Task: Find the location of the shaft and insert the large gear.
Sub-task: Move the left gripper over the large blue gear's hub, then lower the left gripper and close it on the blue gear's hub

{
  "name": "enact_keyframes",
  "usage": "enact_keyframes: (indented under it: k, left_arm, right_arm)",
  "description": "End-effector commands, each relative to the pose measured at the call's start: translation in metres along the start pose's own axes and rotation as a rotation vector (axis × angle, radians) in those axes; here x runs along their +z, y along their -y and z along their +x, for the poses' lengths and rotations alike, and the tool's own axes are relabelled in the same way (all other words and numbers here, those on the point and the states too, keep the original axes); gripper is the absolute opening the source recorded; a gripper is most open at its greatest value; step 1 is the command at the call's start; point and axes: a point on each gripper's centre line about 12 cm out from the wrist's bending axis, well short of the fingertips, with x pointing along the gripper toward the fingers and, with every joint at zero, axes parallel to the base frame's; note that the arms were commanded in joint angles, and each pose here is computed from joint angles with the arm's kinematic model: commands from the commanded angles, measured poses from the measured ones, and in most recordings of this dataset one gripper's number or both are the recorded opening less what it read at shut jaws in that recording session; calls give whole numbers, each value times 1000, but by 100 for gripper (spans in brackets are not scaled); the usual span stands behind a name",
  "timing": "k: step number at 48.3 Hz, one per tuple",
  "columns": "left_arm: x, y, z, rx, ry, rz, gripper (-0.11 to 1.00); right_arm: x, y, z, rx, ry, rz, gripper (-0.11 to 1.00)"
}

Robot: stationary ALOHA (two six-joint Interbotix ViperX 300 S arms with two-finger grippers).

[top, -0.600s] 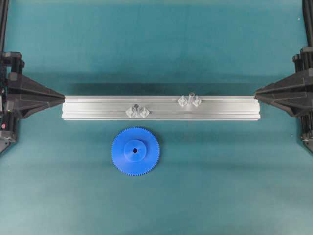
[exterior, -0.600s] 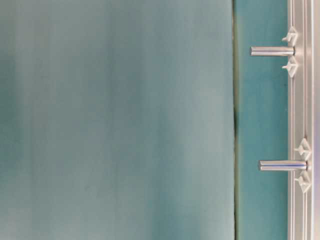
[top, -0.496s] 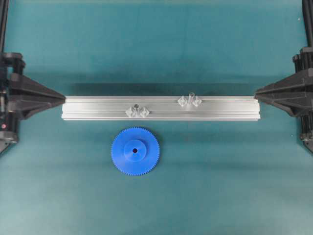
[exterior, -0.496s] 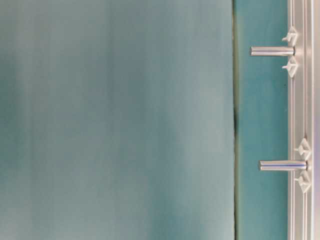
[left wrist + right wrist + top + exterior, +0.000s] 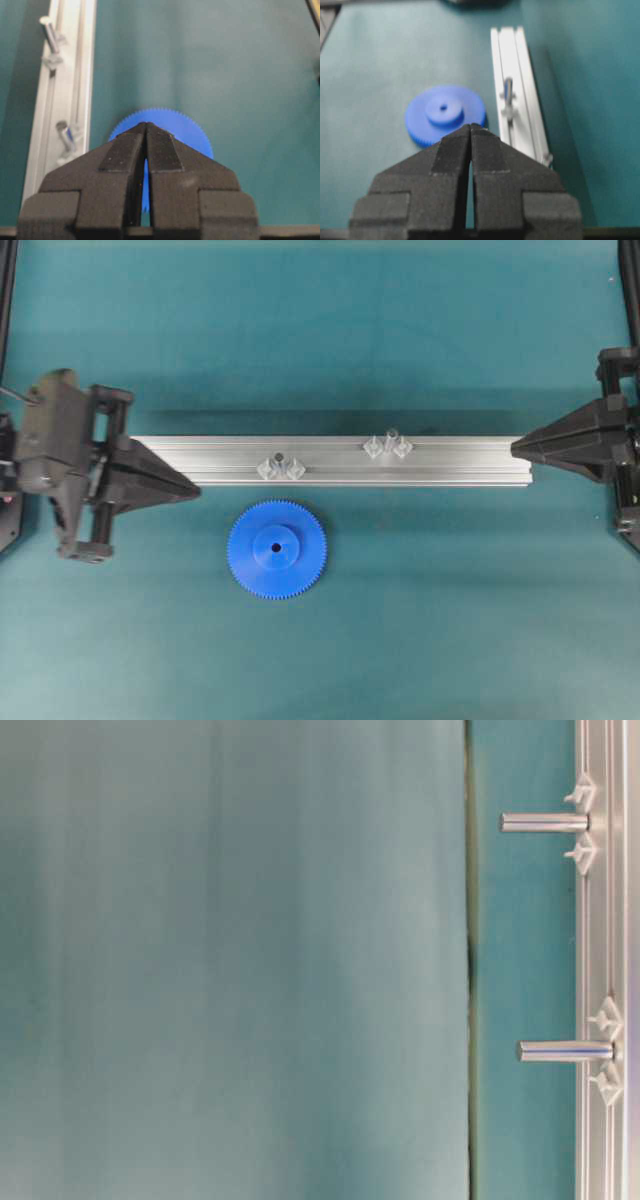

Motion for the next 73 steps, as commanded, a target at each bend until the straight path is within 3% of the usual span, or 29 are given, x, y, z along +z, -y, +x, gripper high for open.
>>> enact_keyframes:
  k: [1, 14, 24, 29, 37, 42, 50, 73]
  left_arm:
    - [8, 4, 16, -10, -7, 4, 1]
    - [-10, 17, 61, -43, -119, 18, 1]
    - [-19, 21, 80, -49, -191, 27, 6]
    - [-26, 21, 87, -45, -249, 28, 27]
    - [-35, 21, 100, -37, -341, 20, 76]
    - [-39, 21, 109, -33, -405, 19, 94]
    - [-54, 21, 128, -22, -509, 15, 94]
    - [-84, 20, 151, -1, -601, -26, 94]
  right_arm:
    - [7, -2, 0, 2, -20, 16, 2]
    - [-20, 1, -1, -12, -144, 29, 2]
    - [-33, 3, -8, -16, -143, 73, 2]
    - [-36, 3, -13, -12, -128, 78, 2]
    - [-40, 3, -18, -13, -135, 77, 2]
    - [-43, 4, -17, -15, -143, 77, 2]
    - [-47, 4, -17, -15, -154, 77, 2]
    - [-48, 4, -17, -15, -151, 77, 2]
